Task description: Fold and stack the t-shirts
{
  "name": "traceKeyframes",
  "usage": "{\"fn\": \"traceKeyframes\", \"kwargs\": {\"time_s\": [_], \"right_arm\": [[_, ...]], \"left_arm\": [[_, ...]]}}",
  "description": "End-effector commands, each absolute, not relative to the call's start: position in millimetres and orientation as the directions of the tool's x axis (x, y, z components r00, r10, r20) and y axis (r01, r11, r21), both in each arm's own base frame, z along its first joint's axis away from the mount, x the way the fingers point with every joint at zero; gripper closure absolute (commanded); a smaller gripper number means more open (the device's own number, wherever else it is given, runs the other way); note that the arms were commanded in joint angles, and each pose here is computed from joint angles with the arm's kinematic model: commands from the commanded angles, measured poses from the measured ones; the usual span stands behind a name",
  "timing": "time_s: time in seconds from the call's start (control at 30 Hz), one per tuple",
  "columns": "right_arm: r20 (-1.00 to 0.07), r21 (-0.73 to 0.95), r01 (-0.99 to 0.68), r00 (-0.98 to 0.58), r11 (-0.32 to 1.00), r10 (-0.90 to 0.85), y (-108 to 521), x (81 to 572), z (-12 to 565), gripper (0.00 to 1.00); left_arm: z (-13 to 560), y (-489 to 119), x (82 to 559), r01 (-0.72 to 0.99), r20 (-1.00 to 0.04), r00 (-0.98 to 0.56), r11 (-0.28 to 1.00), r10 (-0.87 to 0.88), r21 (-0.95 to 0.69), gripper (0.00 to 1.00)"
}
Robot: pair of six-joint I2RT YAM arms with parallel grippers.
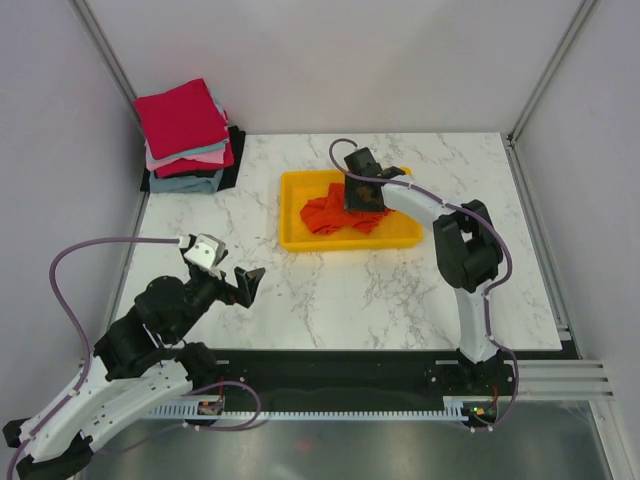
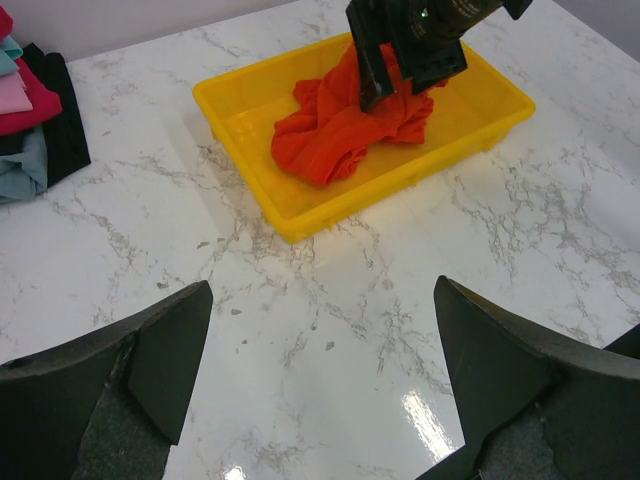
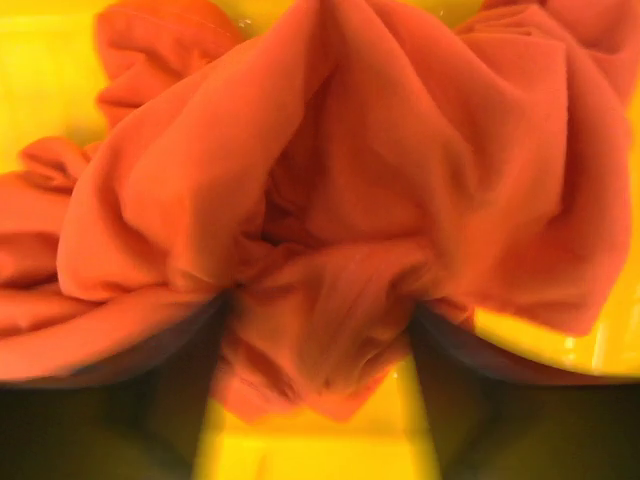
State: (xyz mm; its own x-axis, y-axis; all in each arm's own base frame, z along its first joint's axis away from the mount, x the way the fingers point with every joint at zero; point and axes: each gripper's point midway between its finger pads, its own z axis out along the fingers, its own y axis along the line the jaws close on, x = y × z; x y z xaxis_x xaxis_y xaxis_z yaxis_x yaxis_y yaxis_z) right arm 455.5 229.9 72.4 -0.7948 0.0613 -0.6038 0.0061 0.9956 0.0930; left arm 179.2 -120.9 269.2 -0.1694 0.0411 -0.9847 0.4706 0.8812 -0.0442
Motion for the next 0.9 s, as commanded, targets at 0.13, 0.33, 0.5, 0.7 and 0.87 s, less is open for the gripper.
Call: {"fn": "traceKeyframes", "kwargs": {"time_s": [0.13,0.33,0.5,0.7,0.87], "right_arm": [[-0.651,0.093,-0.006,-0.757,0.996,0.056,231,476,94,1.0],[-0.825,0.187,-0.08,-0.555,0.979,0.112,228,479,239,1.0],[-0.933,0.281,-0.133,-0.271,0.95,0.238,192,426,409,1.0],[-0.924,0.368,-0.013,0.106,0.93,0.367,77,301,546,1.0],[-0.862,0.443,0.002,0.276,0.897,0.425,12,210,581,1.0]], "left_arm": [[265,-122,181,0.453,-0.98,-0.2,0.889,0.021,-0.073,0.0],[260,-123,186,0.426,-0.972,-0.232,0.901,0.029,-0.075,0.0],[252,-137,189,0.451,-0.959,-0.277,0.89,0.062,-0.073,0.0],[226,-166,211,0.392,-0.899,-0.429,0.914,0.083,-0.103,0.0],[203,-186,249,0.294,-0.82,-0.572,0.934,0.002,-0.202,0.0]]}}
